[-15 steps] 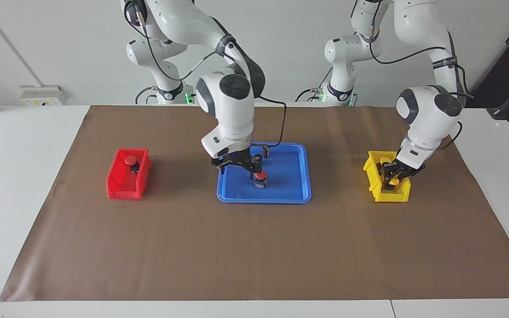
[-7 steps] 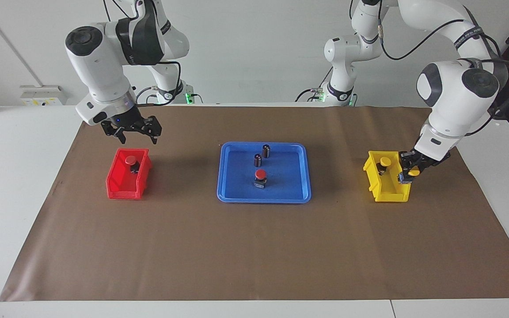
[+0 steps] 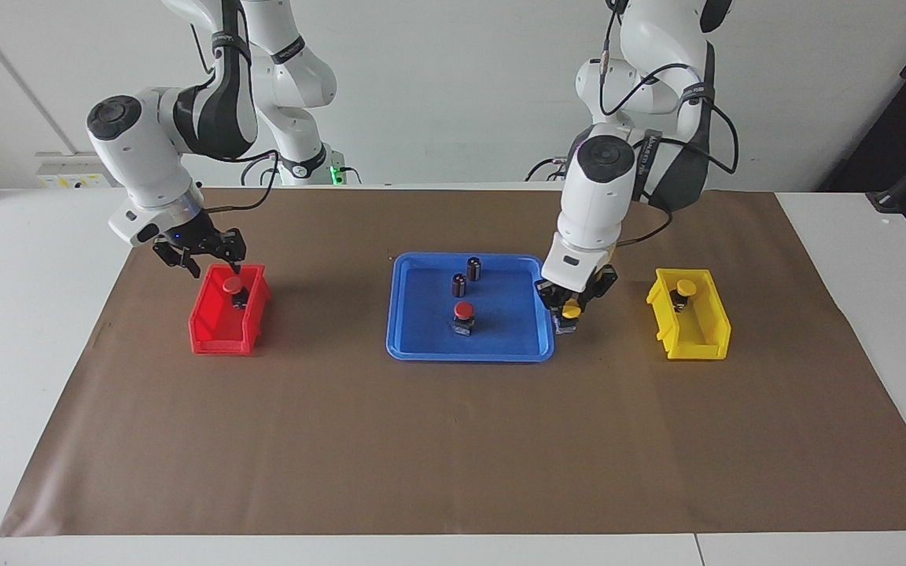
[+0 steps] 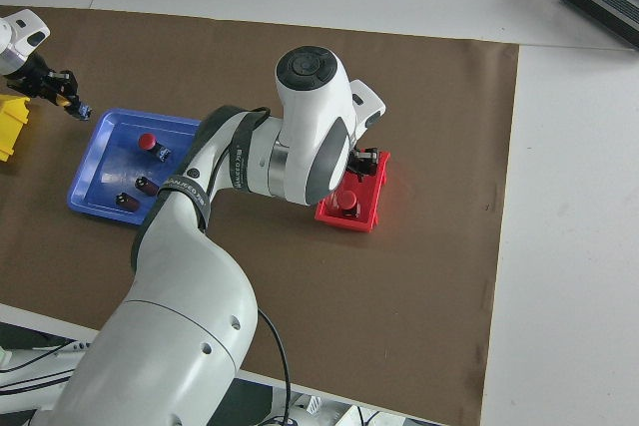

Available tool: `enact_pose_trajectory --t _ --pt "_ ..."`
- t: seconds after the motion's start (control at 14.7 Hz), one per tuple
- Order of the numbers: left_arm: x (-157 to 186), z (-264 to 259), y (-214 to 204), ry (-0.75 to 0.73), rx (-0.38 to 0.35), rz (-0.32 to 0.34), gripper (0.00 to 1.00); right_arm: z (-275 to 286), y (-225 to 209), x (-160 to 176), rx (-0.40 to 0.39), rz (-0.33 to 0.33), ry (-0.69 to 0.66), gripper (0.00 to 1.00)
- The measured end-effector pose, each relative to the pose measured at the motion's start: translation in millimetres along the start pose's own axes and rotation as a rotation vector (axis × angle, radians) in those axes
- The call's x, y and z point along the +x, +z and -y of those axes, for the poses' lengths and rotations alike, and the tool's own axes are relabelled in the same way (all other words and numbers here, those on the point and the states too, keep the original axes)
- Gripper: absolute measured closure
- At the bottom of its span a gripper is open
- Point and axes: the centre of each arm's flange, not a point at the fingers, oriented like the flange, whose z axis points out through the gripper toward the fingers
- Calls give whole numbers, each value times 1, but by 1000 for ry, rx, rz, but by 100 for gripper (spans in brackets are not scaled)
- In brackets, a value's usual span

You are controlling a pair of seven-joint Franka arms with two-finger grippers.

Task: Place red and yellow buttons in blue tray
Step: 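Place the yellow button in the tray while the right gripper grasps a red button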

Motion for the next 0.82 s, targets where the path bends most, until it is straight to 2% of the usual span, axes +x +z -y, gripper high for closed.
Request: enact_pose_trajectory --t 0.2,0.61,0.82 --pt "-26 -27 24 0 -39 -2 59 3 16 1 -6 -22 -8 32" --pt "-53 -65 57 7 -40 14 59 2 52 -8 -6 -17 -33 35" --pt "-53 -66 56 6 -43 10 52 2 55 -10 -5 -14 -43 35"
